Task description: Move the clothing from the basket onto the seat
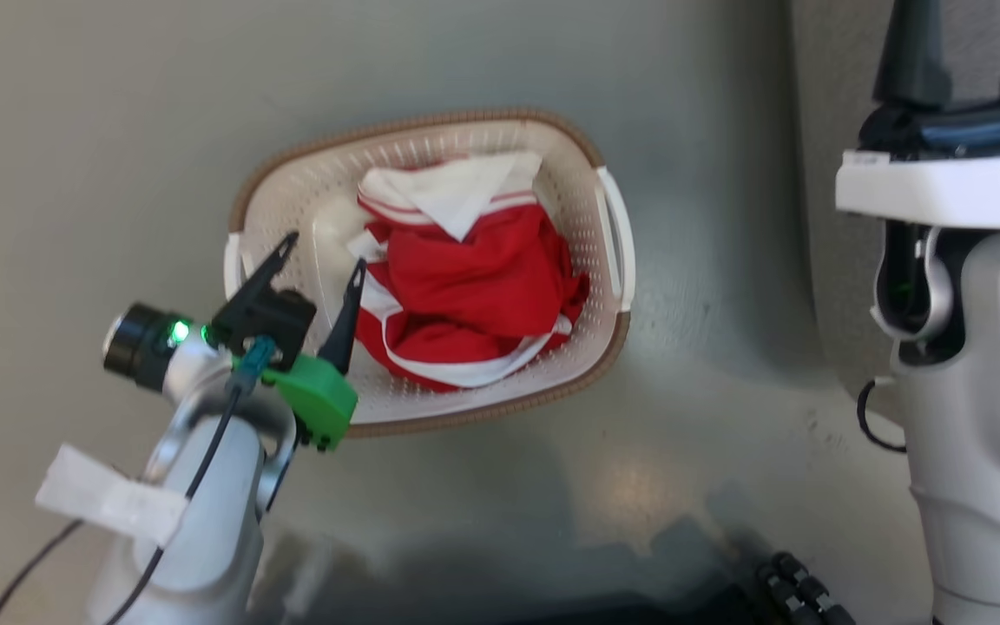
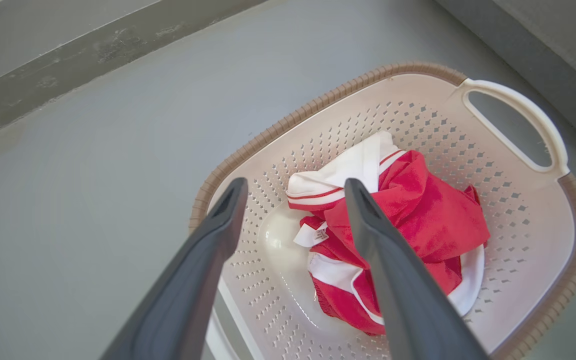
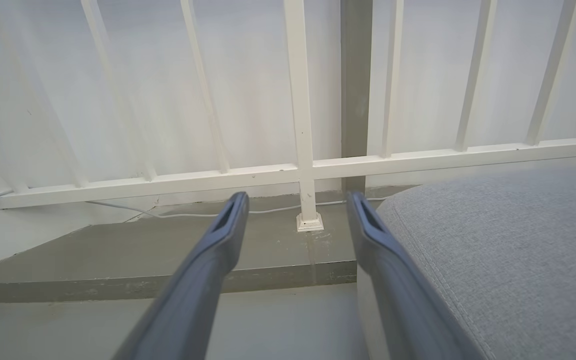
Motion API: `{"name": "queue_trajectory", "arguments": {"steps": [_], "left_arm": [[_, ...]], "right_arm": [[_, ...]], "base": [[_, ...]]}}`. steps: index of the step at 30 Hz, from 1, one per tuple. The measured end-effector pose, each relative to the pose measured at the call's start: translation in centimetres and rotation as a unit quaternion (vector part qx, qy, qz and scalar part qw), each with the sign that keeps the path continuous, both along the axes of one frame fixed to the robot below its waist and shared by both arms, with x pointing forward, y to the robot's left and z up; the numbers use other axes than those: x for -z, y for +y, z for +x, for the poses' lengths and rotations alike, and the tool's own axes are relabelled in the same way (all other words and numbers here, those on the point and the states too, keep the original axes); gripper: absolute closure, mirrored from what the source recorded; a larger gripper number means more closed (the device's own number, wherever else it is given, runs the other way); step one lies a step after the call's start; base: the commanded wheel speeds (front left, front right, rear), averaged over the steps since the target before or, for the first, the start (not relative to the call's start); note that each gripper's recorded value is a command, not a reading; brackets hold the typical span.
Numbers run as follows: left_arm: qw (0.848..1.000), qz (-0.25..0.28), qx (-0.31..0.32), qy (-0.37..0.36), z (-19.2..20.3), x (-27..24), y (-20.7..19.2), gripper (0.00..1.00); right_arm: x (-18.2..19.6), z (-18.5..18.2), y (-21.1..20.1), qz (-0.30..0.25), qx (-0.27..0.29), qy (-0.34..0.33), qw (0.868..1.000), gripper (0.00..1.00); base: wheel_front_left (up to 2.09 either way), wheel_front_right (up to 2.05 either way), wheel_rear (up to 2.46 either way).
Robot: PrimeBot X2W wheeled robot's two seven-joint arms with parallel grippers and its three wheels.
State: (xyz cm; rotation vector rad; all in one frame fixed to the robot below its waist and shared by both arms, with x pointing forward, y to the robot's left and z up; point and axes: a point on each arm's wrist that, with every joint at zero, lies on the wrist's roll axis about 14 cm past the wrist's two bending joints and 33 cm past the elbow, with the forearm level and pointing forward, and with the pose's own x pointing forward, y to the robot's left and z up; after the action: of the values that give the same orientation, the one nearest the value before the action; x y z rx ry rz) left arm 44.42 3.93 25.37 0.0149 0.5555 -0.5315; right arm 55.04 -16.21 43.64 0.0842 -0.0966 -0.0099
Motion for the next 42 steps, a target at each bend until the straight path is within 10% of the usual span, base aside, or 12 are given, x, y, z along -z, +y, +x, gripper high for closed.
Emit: {"name": "queue_trajectory", "arguments": {"steps": [42], "left_arm": [[0.972, 0.034, 0.214, 0.086, -2.8, 12.6, -7.3, 0.00]], "right_arm": [[9.2, 2.0, -2.3, -0.013, 0.018, 0.066, 0.998, 0.00]], "base": [[0.00, 0.00, 0.00]]}}
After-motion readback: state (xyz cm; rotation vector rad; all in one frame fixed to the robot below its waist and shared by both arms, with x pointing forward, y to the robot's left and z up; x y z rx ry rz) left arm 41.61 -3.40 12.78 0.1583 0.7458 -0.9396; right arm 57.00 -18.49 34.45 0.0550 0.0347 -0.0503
